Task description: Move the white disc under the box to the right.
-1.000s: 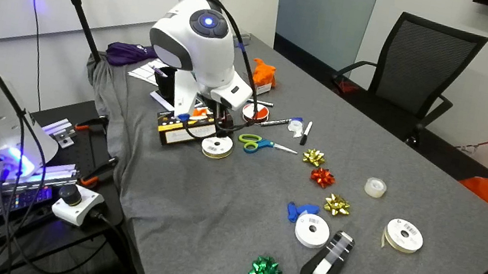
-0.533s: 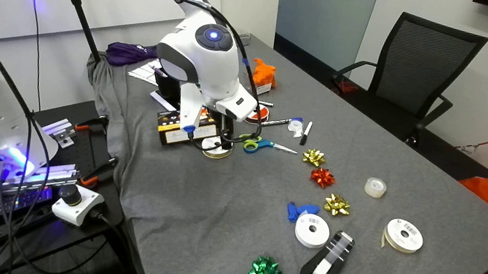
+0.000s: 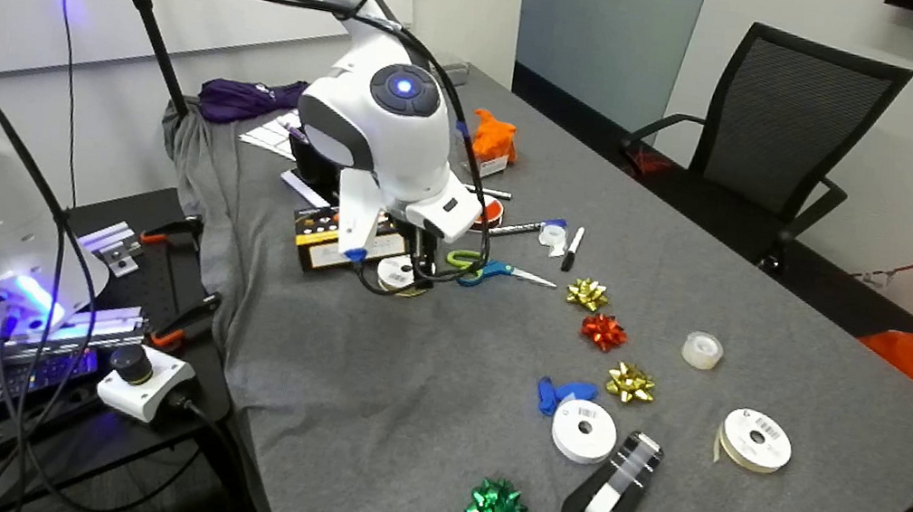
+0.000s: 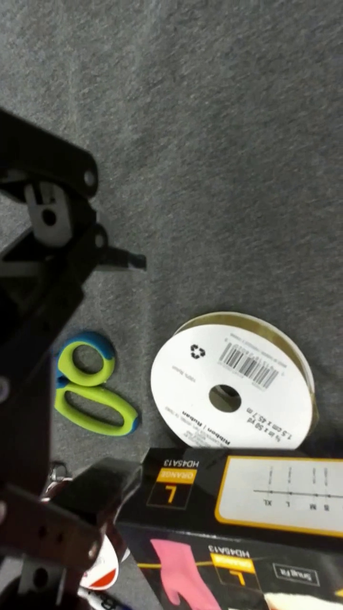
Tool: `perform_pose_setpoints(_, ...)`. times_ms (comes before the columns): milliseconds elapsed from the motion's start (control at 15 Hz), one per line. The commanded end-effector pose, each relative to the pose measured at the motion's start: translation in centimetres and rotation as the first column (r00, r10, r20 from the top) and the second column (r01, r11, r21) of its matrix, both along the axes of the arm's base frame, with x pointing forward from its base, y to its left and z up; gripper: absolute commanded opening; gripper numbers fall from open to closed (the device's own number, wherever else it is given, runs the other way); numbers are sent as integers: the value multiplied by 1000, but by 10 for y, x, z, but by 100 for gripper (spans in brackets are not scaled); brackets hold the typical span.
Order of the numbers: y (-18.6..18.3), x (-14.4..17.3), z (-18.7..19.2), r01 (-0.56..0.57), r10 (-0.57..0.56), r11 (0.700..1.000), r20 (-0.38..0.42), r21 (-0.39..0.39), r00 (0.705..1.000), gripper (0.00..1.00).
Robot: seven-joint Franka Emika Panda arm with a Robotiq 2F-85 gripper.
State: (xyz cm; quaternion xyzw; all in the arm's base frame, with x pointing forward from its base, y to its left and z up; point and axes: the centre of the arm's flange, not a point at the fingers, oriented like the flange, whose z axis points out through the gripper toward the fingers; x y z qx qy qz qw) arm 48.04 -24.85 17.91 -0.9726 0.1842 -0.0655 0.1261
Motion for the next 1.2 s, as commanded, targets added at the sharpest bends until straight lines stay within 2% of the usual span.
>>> perform_pose_setpoints(0,-15,5,-22,0,0,1000,-2,8,1000,100)
perform_pose_setpoints(267,-15,4,-38,-41,44,998,-72,45,996,100)
perform_pose_setpoints(600,-4,3,-52,-142,140,990,-149,-4,979,100)
perform_pose_setpoints(1133,1,14,-49,-153,158,984,-48,90,986,100)
